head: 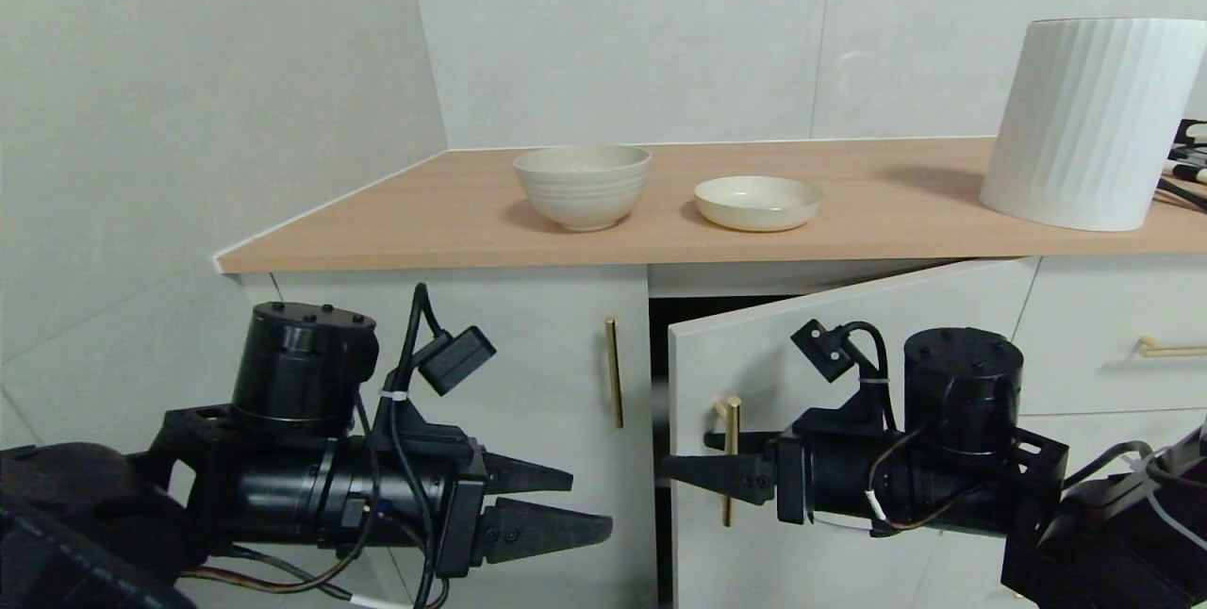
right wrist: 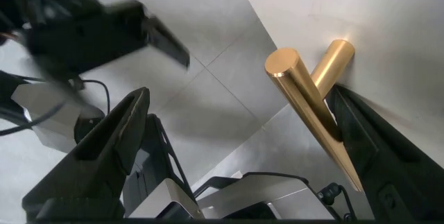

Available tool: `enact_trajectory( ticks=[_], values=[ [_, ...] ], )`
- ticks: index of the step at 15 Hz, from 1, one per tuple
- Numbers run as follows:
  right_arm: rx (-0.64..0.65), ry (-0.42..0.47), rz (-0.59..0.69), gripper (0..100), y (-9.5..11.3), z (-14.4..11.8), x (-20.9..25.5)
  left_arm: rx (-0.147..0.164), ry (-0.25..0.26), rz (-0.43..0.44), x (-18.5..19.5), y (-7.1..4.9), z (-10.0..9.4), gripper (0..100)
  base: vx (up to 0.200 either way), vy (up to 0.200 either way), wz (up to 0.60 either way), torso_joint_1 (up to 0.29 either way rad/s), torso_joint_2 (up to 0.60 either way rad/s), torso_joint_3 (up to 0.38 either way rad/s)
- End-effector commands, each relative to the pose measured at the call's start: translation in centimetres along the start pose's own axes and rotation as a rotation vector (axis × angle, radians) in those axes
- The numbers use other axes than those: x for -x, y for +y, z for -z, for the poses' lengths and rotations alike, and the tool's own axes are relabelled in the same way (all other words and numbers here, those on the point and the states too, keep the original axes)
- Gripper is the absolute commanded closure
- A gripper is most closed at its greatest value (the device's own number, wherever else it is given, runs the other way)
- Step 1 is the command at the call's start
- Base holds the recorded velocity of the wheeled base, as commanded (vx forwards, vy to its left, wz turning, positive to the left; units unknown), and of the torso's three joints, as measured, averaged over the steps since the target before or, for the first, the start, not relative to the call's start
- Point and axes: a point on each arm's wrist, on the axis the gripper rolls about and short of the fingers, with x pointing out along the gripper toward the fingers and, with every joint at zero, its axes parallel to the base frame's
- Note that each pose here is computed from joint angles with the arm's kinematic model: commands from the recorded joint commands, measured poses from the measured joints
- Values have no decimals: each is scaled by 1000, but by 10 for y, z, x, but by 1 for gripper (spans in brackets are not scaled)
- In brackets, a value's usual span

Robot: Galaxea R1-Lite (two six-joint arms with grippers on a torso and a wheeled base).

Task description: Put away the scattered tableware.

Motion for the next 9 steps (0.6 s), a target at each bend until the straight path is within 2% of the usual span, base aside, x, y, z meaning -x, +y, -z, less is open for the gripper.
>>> enact_trajectory(
  ticks=[1,3,4,5,8,9],
  values=[
    [-6,17,-3,0,1,4,-3,28,14,0,-10,9,-1,100,0,0,0,0,0,0],
    [-7,18,-3,0,0,4,-3,19,-35,1,-16,14,-13,100,0,0,0,0,0,0],
    [-8,19,-2,0,0,5,-3,32,-56,-28,-24,23,-17,100,0,0,0,0,0,0],
    [-9,20,-1,0,0,5,-3,21,-78,-64,-34,33,-21,100,0,0,0,0,0,0],
    [-9,20,-1,0,0,5,-3,-35,-137,-85,-64,58,-27,100,0,0,0,0,0,0],
    [-9,19,0,0,0,5,-2,-40,-151,-102,-69,64,-25,100,0,0,0,0,0,0]
  ],
)
